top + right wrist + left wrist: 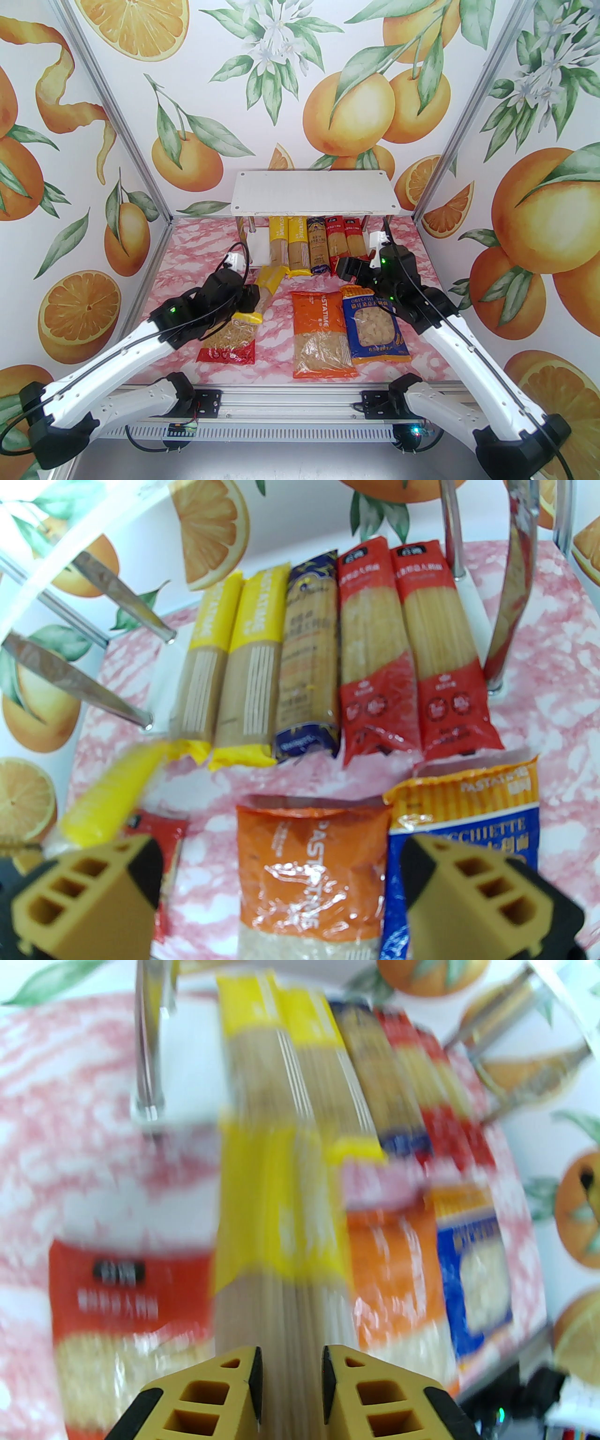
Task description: Place and organize the pasta boxes and bags onto the shelf
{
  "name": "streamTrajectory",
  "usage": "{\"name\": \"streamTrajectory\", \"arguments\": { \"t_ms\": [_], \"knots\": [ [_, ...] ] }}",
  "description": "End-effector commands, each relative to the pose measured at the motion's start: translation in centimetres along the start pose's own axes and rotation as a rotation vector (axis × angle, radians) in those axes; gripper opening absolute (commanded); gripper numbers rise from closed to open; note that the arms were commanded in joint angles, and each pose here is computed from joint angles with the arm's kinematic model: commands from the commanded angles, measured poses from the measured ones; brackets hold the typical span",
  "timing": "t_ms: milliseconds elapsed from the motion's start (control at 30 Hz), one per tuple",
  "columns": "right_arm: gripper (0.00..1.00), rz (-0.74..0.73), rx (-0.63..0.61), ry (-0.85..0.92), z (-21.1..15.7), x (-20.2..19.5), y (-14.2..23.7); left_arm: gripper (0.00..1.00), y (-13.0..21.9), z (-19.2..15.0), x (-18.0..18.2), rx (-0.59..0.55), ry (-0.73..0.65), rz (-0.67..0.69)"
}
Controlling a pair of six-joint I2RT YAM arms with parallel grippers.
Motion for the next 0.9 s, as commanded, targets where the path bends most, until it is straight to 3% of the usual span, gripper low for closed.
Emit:
{"name": "streamTrajectory", "arguments": {
  "t_ms": [0,167,333,400,433,600,800,867],
  "knots": [
    [0.89,-0.001,-0.023,0.021,1.1,0.5,0.1,0.0,-1.1,4.0,-1.5,-0.192,0.012,-0.041],
    [0.88,-0.003,0.0,0.035,1.2,0.7,-0.1,0.0,-2.5,5.2,-2.4,-0.177,0.007,-0.062],
    [0.89,-0.015,-0.006,0.037,1.0,0.4,0.2,0.0,-2.3,4.1,-2.3,-0.103,-0.039,-0.024],
    [0.89,-0.031,-0.006,0.042,0.7,0.0,0.3,0.0,-1.5,2.3,-1.8,-0.042,-0.084,0.035],
    [0.89,-0.047,0.002,0.046,0.2,-0.4,0.3,0.03,-0.5,-0.3,-1.2,0.026,-0.116,0.099],
    [0.89,-0.04,0.032,0.048,-0.7,-0.6,-0.4,0.31,0.4,-5.9,-0.5,0.147,-0.133,0.164],
    [0.89,-0.012,0.075,0.048,-1.9,-0.6,-0.8,0.75,-0.7,-10.7,-0.6,0.247,-0.121,0.197],
    [0.89,-0.005,0.078,0.044,-2.2,-0.6,-0.7,0.94,-1.6,-12.3,-1.1,0.289,-0.092,0.163]
  ]
}}
Point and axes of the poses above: each hand's point on the last joint's axis, 136 mm out from that joint toward the fingers, its own y axis back along the fingers, its own x axis along the line the jaws close on, z = x × y, the point moved 4 cm from there along y, back along the fingers, and after that the axes turned 2 degrees about y, right-handed, at the moved point
